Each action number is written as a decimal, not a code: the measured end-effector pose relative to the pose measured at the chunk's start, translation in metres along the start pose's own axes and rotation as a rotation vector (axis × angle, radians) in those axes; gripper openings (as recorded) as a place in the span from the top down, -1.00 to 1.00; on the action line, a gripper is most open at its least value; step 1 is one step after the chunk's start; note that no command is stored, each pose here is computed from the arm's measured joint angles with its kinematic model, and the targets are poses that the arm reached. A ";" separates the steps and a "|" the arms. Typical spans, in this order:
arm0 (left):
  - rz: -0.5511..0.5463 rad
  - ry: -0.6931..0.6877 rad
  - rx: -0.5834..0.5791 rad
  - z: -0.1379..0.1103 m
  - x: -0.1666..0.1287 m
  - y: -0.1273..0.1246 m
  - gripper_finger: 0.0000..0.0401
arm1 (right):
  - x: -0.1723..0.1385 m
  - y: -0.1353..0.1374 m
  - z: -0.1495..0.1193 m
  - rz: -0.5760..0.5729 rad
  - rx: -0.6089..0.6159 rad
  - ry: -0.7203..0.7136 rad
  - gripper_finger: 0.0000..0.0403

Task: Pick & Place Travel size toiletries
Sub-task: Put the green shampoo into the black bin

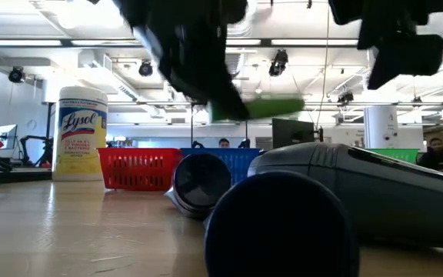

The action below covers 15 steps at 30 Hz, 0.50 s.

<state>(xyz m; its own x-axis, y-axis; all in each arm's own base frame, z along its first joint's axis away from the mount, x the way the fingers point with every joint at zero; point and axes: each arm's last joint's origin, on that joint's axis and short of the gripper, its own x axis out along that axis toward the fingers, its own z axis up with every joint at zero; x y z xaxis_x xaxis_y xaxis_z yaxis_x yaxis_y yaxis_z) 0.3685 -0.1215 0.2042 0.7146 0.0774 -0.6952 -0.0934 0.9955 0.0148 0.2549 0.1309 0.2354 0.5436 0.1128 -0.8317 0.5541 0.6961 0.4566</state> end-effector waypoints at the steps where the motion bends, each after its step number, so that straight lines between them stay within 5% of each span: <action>1: 0.013 -0.031 0.016 0.005 -0.007 0.000 0.19 | 0.000 0.000 0.004 0.020 0.000 0.001 -0.26; 11: 0.071 -0.112 0.062 0.018 -0.031 0.005 0.19 | -0.028 0.003 0.046 0.265 0.118 -0.143 -0.33; 15: 0.061 -0.158 0.059 0.024 -0.035 0.002 0.19 | -0.024 -0.005 0.056 0.239 0.156 -0.157 -0.39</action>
<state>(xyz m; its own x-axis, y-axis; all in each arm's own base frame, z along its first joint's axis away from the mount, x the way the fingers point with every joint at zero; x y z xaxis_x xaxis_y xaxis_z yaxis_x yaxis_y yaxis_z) 0.3600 -0.1210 0.2457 0.8096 0.1408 -0.5699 -0.1027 0.9898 0.0988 0.2742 0.0855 0.2712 0.7543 0.1407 -0.6413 0.4818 0.5449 0.6863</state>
